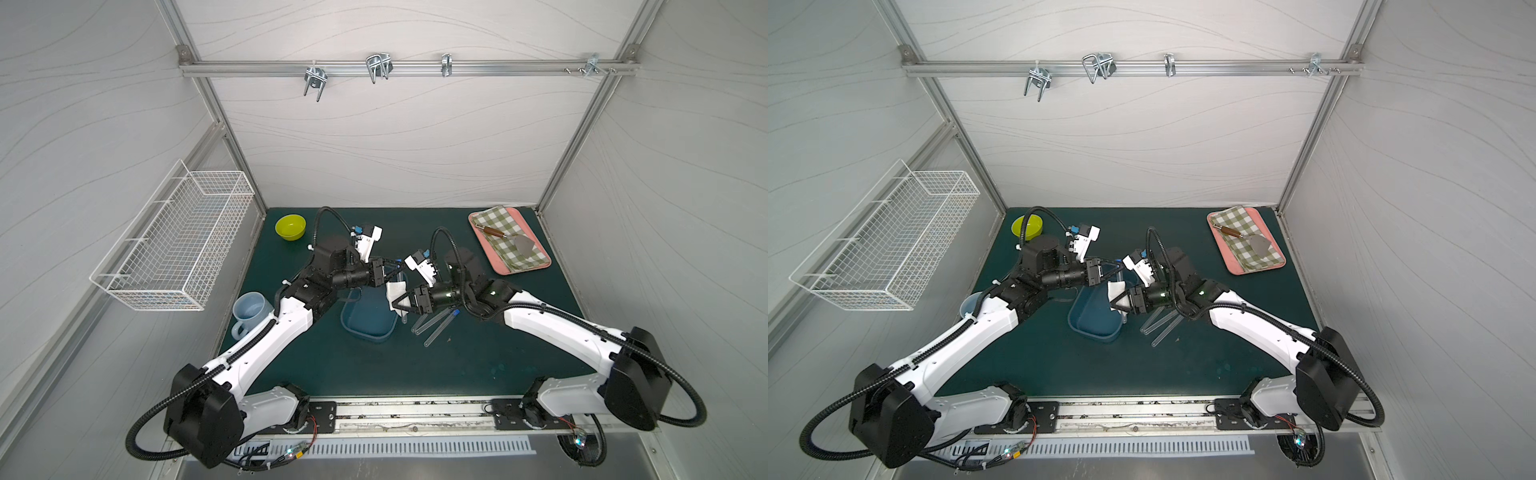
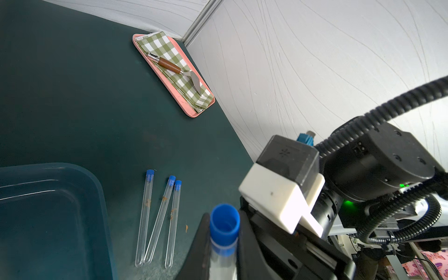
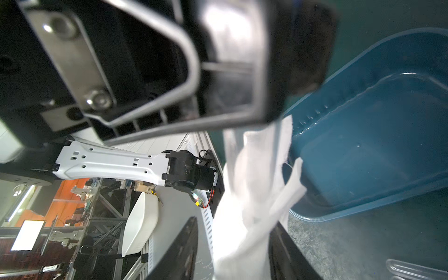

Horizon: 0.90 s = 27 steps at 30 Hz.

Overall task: Wipe the exteriors of test tubes
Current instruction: Wipe the dirt from the test tube.

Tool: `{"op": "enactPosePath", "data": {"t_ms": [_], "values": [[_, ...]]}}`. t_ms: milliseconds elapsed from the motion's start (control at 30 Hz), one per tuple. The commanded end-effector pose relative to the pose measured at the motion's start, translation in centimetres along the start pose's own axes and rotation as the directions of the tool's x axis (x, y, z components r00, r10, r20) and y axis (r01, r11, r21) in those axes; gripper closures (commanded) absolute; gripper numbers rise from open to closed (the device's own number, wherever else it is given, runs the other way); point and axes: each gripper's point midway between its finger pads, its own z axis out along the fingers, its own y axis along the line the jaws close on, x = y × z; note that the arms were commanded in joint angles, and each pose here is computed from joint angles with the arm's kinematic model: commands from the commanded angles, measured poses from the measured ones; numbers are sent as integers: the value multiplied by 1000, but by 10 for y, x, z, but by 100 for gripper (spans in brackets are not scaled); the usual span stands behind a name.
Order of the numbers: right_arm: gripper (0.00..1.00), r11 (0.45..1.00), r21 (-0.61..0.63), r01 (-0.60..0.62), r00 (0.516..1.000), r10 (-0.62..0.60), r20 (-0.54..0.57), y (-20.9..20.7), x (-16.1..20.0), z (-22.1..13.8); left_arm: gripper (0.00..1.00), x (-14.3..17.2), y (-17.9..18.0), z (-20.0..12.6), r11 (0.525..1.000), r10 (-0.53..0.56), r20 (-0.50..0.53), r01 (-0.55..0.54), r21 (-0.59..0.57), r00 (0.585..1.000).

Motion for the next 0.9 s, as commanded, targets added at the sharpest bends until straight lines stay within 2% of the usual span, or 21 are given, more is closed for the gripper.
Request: {"op": "enactPosePath", "data": {"t_ms": [0,367,867], "values": [[48,999,20,34,999,-34,19,5,-10,-12,88,-15,-11,0,999,12,38,-14,41,999],[45,998,57,28,1000,-29,10,-9,-17,-17,88,-14,-14,7,990,-96,20,94,104,995],[38,997,71,35,999,-36,14,-19,-29,-29,88,-12,-15,4,990,-101,18,99,98,995]]}}
